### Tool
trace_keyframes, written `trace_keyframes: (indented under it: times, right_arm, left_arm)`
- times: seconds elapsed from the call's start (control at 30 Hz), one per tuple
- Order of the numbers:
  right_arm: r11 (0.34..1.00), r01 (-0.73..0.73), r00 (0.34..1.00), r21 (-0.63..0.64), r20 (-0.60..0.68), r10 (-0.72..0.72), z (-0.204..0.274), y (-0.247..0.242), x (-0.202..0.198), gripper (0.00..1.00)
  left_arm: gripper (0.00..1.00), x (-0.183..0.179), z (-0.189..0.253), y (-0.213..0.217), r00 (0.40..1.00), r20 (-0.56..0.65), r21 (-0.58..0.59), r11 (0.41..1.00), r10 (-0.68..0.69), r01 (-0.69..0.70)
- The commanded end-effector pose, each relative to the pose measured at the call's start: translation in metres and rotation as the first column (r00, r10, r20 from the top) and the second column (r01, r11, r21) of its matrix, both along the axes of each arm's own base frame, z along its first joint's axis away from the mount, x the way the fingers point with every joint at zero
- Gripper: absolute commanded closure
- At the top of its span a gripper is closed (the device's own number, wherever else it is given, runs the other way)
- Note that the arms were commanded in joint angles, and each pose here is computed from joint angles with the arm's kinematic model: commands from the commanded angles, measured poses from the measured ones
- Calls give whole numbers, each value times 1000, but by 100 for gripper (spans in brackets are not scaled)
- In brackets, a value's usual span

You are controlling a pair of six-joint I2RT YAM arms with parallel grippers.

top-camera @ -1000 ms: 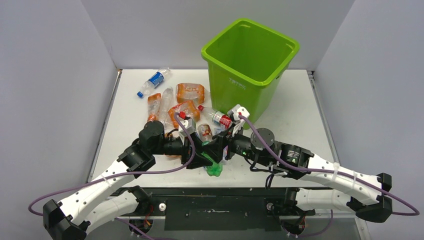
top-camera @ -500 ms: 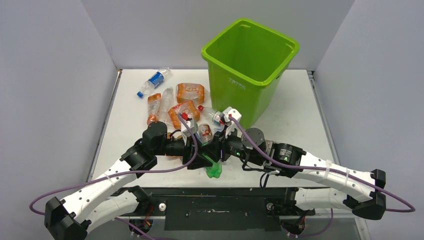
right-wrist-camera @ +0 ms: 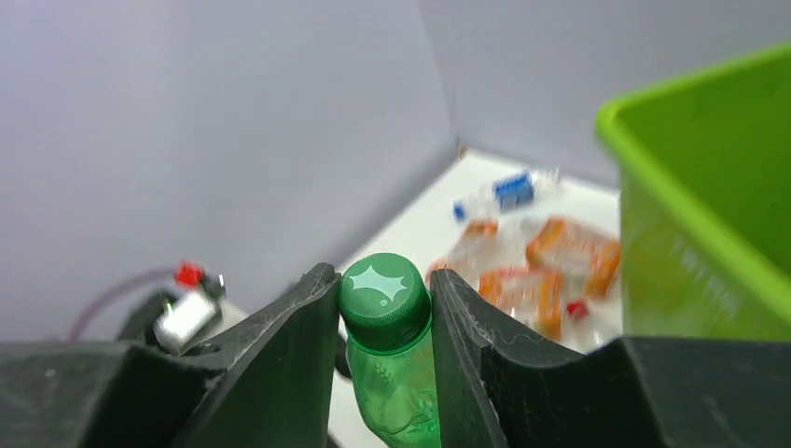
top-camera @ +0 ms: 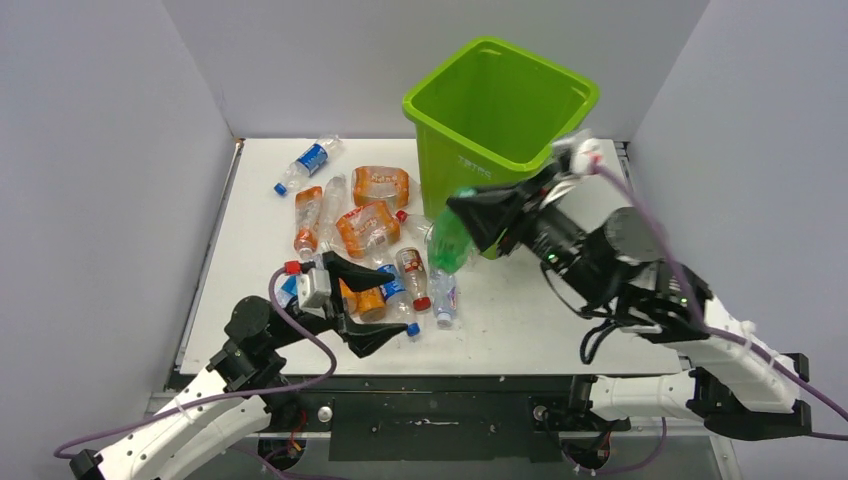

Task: Put the plastic bottles in the bin
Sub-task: Place the plastic bottle in the trash bin.

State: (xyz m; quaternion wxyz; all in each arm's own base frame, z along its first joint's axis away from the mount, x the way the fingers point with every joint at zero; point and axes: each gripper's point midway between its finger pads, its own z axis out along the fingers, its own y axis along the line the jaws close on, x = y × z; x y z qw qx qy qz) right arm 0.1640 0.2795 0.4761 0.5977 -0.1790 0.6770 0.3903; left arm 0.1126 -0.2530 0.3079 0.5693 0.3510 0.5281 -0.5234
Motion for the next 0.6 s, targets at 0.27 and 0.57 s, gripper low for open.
trace_keyframes:
  times: [0.27,0.57]
  right_arm:
    - [632,708,586,316,237,-775,160,-119,98,95]
    - [492,725,554,482,16,-832,143,-173,257,95]
  left_arm:
    - [4,68,33,62,853,41,-189,843,520,-505]
    - [4,89,31,94,735,-30,-213,714,677,-666]
